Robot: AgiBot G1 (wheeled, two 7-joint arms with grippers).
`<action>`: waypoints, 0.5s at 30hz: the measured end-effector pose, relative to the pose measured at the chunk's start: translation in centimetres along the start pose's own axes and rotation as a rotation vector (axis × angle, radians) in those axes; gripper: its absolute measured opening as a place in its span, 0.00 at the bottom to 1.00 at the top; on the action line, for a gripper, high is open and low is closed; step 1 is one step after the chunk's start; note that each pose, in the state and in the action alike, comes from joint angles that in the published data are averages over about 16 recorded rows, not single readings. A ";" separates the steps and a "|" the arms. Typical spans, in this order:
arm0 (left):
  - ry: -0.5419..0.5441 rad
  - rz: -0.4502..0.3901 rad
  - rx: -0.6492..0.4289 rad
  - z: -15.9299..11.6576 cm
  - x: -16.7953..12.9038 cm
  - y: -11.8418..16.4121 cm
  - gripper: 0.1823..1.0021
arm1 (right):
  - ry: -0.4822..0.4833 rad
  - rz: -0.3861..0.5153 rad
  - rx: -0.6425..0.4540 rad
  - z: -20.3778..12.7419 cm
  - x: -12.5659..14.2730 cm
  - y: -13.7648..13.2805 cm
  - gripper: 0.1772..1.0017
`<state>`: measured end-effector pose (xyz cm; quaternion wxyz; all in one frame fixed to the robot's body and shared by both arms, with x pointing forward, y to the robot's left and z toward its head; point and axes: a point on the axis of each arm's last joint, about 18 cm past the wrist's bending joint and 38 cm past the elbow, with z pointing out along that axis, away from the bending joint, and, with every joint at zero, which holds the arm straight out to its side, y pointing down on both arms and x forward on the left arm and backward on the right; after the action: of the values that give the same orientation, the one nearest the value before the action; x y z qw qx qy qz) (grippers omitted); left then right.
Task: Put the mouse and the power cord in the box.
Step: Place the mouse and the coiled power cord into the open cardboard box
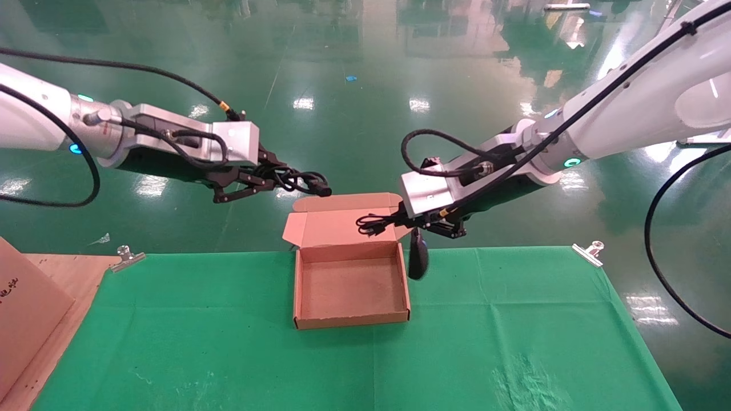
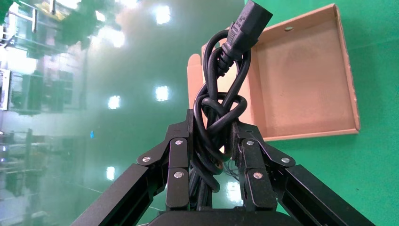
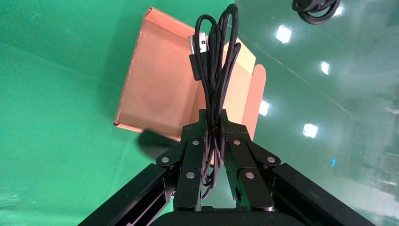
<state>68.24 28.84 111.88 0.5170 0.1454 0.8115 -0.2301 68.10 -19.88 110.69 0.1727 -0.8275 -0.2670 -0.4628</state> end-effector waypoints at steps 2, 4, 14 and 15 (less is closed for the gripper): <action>-0.008 -0.002 -0.003 0.2 -0.1 0.1 0.18 | 0.004 -0.001 -0.002 0.3 0.1 -0.1 0.05; -0.010 -0.005 -0.002 0.4 0.0 0.1 0.18 | 0.009 -0.001 -0.005 0.5 0.1 -0.2 0.05; -0.021 0.014 -0.006 4.0 1.4 0.2 0.18 | 0.049 0.011 -0.031 0.7 0.5 0.5 0.05; -0.031 0.015 -0.013 4.8 1.6 0.2 0.18 | 0.050 0.012 -0.031 0.6 0.5 0.6 0.05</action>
<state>71.36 26.51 108.69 0.5323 0.1446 0.8037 -0.2232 69.05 -19.90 110.82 0.1695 -0.8198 -0.2503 -0.4864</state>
